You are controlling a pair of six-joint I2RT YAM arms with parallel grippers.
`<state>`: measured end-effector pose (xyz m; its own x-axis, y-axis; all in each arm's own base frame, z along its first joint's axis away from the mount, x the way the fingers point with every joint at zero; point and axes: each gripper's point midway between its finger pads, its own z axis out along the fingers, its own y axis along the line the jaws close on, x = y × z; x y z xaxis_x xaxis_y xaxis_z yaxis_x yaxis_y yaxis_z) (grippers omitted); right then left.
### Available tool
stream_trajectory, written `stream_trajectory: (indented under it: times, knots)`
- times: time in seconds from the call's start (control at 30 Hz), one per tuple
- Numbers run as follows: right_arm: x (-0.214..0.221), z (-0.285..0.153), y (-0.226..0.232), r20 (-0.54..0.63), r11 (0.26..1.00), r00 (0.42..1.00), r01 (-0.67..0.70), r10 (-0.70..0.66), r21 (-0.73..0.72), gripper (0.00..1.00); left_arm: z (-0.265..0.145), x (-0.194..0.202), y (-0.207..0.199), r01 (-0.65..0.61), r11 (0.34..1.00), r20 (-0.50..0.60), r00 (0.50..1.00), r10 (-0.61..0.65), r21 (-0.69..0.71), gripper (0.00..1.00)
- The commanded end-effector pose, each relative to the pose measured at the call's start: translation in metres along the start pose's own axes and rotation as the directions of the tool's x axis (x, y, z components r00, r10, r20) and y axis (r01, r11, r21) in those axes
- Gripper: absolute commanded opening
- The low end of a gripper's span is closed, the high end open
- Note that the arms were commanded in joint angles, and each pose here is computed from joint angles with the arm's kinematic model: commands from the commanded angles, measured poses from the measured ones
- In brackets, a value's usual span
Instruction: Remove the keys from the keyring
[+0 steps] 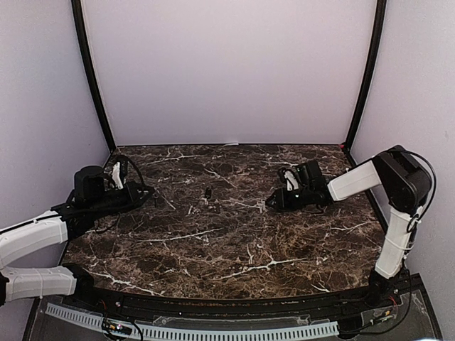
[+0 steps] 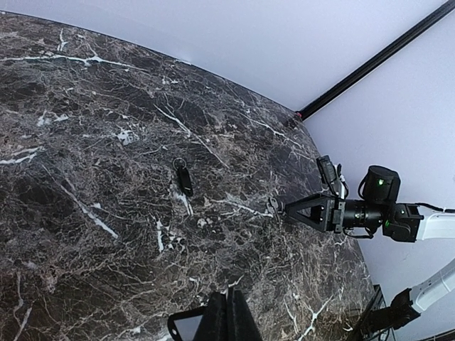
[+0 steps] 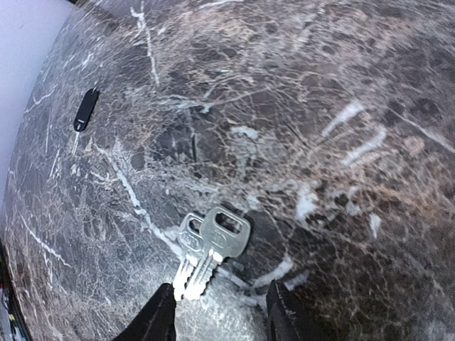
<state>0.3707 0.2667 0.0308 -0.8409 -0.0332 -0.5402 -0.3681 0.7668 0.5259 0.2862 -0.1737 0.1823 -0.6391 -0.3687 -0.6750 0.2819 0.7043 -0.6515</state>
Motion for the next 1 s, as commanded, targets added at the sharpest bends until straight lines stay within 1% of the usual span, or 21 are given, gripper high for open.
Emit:
stream_trajectory:
  times: [0.0,0.17,0.33,0.37,0.73,0.9,0.97]
  knots:
    - [-0.008,-0.018,-0.002,0.049,0.998,0.999,0.02,-0.022,0.052,0.48,-0.003,0.001,0.006,-0.021,0.999,0.002,1.0,0.021,-0.025,0.0]
    - [-0.028,-0.046,0.005,0.143,0.994,0.987,0.055,-0.068,0.093,0.5,0.011,0.006,0.015,-0.026,0.998,-0.04,0.999,0.023,-0.059,0.0]
    - [-0.043,-0.081,0.011,0.247,0.987,0.964,0.068,-0.103,0.146,0.51,0.043,0.004,0.024,-0.035,0.996,-0.085,0.996,0.028,-0.082,0.0]
    - [-0.043,-0.086,0.012,0.257,0.986,0.96,0.072,-0.109,0.15,0.52,0.051,0.004,0.028,-0.039,0.995,-0.093,0.995,0.031,-0.093,0.0]
    - [-0.015,-0.123,-0.007,0.307,0.97,0.949,-0.003,-0.074,0.243,0.55,0.146,0.0,0.06,-0.054,0.988,-0.182,0.983,0.028,-0.144,0.0]
    - [-0.004,-0.138,-0.014,0.329,0.961,0.943,-0.041,-0.054,0.273,0.55,0.182,-0.004,0.055,-0.026,0.997,-0.186,0.982,0.012,-0.072,0.0]
    - [-0.002,-0.144,-0.016,0.343,0.958,0.938,-0.055,-0.047,0.28,0.56,0.192,-0.004,0.057,-0.019,0.998,-0.193,0.981,0.006,-0.065,0.0]
